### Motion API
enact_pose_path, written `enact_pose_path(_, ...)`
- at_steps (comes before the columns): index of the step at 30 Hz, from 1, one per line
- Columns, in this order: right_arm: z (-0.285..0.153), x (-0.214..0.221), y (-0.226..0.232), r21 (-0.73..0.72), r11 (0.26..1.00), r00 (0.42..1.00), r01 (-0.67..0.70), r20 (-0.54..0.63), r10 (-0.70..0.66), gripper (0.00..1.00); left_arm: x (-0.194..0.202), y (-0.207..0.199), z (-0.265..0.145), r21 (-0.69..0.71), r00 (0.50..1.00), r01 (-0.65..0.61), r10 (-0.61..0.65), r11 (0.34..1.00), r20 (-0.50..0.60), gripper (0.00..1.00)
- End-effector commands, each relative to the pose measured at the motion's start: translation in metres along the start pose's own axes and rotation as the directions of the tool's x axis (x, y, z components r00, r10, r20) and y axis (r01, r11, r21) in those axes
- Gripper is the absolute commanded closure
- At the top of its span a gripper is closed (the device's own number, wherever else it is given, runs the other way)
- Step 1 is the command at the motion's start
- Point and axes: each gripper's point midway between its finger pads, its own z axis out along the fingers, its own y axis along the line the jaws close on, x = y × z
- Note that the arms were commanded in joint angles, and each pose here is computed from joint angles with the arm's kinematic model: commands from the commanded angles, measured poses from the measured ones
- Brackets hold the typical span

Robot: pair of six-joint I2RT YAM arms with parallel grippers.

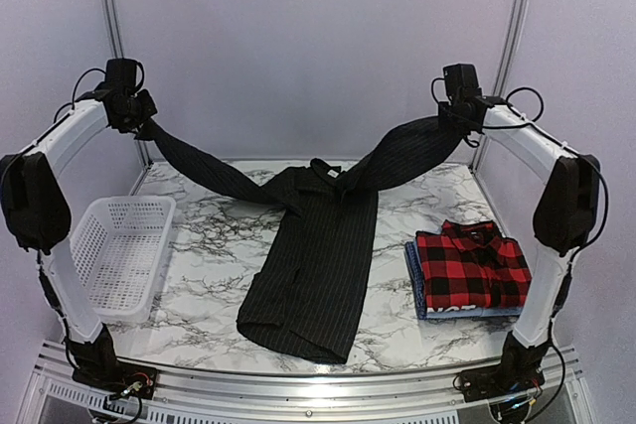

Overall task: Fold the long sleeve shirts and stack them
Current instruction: Flatten out the crumpled shirt at the center of the board.

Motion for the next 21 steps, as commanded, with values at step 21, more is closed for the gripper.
enact_pose_path(21,0.005,-0.069,-0.121,0.3,0.951,0.995,-0.069,0.09,0.044,1.0,-0.078,0.052,-0.034,-0.142,0.992,-0.014,0.032,0.99,0.126,0.97)
